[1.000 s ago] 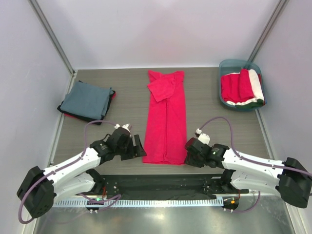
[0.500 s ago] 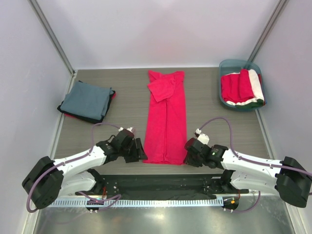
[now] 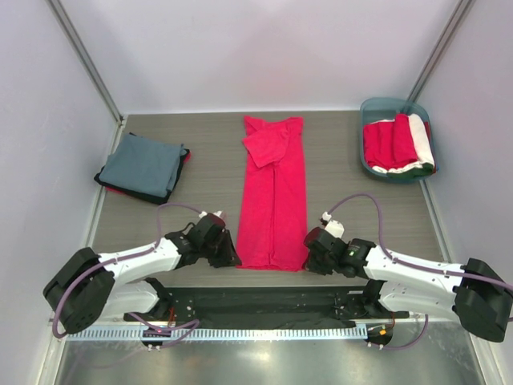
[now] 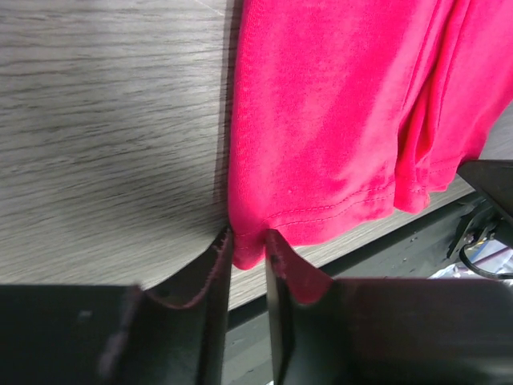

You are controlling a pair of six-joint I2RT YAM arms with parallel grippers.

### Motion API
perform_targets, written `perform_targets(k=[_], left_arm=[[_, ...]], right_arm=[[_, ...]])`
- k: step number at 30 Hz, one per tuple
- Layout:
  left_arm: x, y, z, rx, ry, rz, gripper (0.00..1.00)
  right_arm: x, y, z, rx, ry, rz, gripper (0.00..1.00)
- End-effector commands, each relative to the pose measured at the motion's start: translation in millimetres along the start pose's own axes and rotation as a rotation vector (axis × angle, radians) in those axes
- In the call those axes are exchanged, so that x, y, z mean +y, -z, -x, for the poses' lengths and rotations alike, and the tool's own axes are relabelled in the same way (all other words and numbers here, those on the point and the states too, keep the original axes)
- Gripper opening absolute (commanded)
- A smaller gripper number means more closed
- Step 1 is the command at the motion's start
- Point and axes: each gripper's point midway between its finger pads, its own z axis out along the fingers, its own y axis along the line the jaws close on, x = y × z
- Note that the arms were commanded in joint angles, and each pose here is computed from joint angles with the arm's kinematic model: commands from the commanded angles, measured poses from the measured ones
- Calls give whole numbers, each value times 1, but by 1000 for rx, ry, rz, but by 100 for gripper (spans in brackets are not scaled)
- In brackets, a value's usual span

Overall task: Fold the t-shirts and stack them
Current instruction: Fold the tshirt

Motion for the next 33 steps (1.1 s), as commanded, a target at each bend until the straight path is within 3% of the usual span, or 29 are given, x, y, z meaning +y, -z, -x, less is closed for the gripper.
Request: perform_targets(k=[1,6,7,9,12,14,18,23,26,27,30,33], left_arm=[[-9,-2,1,-5,-2,-39,22],[-12,-1,1,-7,1,-46,0],[-13,0,1,-5,1,-49,0],[-13,1,1,-5,4,-51,0],[-13,1,0,-4,4,-51,1],[-11,0,-1,-1,4,-46,1],[-9,-1,-3,3,3,-39,1],[-11,0,-3,2,-2,-44,0],[-12,0,-3,2,-2,-50,0],[-13,1,-3,5,-1,-54,0],[-21,4,-2,13,3,-72,0],[-31,11,0,24,1,-86,0]], right_arm=[[14,5,9,-30,-9,55,1],[16,7,10,-31,2,65,1],[16,8,10,-34,5,64,1],[12,8,10,-32,10,43,21],[5,6,8,-30,10,18,38],[2,5,9,-38,9,8,44],[3,6,15,-63,15,2,44],[-5,-4,13,-35,27,-57,38],[-3,-5,10,-18,35,-51,28],[-1,-3,10,-15,35,-42,18],[12,8,16,-30,27,17,1],[20,19,25,-57,26,49,1]])
